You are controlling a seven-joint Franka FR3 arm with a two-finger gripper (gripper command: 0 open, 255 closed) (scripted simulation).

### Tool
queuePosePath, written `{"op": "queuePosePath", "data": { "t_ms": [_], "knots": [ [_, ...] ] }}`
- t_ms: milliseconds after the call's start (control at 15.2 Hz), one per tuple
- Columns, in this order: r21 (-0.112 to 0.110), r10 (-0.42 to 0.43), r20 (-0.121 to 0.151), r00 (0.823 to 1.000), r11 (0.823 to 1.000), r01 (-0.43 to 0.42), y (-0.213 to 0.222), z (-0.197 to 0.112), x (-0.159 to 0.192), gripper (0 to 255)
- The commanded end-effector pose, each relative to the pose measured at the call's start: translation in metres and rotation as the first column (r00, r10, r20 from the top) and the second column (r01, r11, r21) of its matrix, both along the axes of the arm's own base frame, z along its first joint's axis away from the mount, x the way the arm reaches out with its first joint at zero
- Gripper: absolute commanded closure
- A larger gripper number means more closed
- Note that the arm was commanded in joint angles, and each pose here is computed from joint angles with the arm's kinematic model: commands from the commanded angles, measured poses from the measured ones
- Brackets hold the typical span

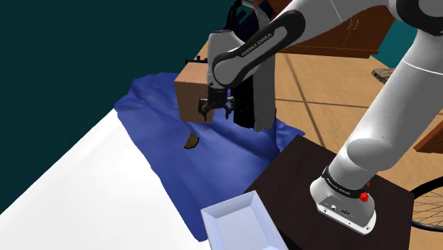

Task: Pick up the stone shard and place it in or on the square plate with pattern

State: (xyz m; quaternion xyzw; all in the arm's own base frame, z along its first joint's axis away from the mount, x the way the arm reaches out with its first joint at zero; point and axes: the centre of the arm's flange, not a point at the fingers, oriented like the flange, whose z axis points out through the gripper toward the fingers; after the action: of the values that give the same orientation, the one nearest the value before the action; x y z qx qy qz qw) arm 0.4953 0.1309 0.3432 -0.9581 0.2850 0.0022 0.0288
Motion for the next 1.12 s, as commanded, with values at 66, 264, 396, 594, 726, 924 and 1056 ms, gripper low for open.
{"op": "queuePosePath", "data": {
  "t_ms": [66, 264, 396, 594, 726, 924, 1056],
  "knots": [
    [0.011, -0.065, -0.011, 0.998, 0.998, 0.065, 0.016, -0.032, 0.029, 0],
    [0.020, -0.126, -0.023, 0.992, 0.992, 0.126, 0.027, -0.061, 0.054, 0],
    [0.025, -0.166, -0.031, 0.986, 0.986, 0.167, 0.034, -0.081, 0.070, 0],
    [0.033, -0.226, -0.044, 0.973, 0.973, 0.228, 0.043, -0.110, 0.096, 0],
    [0.038, -0.266, -0.053, 0.963, 0.963, 0.268, 0.049, -0.130, 0.113, 0],
    [0.038, -0.268, -0.054, 0.962, 0.962, 0.270, 0.050, -0.141, 0.114, 0],
    [0.038, -0.268, -0.054, 0.962, 0.962, 0.270, 0.051, -0.151, 0.113, 0]
  ]
}}
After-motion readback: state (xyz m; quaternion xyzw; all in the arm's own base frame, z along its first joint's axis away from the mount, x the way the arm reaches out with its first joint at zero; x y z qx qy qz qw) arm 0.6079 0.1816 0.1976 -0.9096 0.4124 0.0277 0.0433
